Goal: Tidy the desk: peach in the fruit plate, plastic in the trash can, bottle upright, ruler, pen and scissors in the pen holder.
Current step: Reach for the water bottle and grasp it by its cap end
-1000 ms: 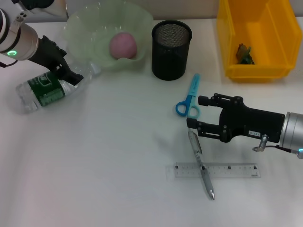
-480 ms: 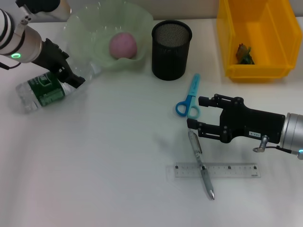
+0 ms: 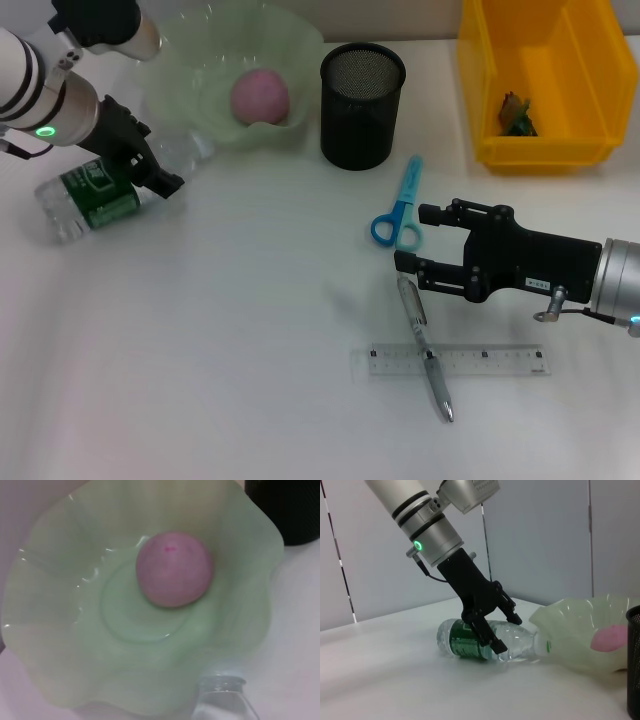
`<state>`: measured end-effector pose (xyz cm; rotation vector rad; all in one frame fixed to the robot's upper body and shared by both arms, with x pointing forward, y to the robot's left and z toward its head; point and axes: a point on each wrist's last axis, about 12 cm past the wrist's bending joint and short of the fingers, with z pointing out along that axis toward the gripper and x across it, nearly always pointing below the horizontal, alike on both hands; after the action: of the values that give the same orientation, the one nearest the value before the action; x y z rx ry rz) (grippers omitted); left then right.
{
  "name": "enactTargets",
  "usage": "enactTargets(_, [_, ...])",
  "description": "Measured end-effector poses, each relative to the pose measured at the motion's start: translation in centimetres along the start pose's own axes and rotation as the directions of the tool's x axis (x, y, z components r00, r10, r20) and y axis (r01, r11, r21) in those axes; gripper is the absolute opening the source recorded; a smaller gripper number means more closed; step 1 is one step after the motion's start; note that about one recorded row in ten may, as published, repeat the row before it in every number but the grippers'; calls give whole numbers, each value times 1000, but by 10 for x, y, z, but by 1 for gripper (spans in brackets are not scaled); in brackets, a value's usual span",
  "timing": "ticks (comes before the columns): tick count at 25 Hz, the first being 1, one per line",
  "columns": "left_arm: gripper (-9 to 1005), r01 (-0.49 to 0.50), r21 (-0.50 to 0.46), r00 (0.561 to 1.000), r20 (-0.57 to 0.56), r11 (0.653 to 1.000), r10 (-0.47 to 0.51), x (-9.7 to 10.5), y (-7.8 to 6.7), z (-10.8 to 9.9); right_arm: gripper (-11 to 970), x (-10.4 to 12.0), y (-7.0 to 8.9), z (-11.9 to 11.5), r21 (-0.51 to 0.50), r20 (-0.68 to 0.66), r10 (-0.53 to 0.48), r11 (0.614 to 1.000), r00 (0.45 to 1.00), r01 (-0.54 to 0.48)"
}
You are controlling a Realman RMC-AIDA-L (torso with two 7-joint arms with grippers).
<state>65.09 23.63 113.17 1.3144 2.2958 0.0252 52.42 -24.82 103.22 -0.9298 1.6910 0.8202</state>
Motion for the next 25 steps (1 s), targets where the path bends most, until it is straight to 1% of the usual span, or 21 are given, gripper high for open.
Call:
enactTargets(6, [792,-19,10,1000,-9,1000,19,-3,-4,2,721,-1,0,1,-1,1,-2,1000,1000,2])
enactTargets(19, [791,-29,15,1000,-5,999,29,-6,-4,1,720,-1,-1,1,1,1,-3,1000,1000,3])
enactTargets(25, [790,-55,26,998,-8,998,55,-10,-8,3,720,-1,-2,2,7,-4,-5,1000,1000,5])
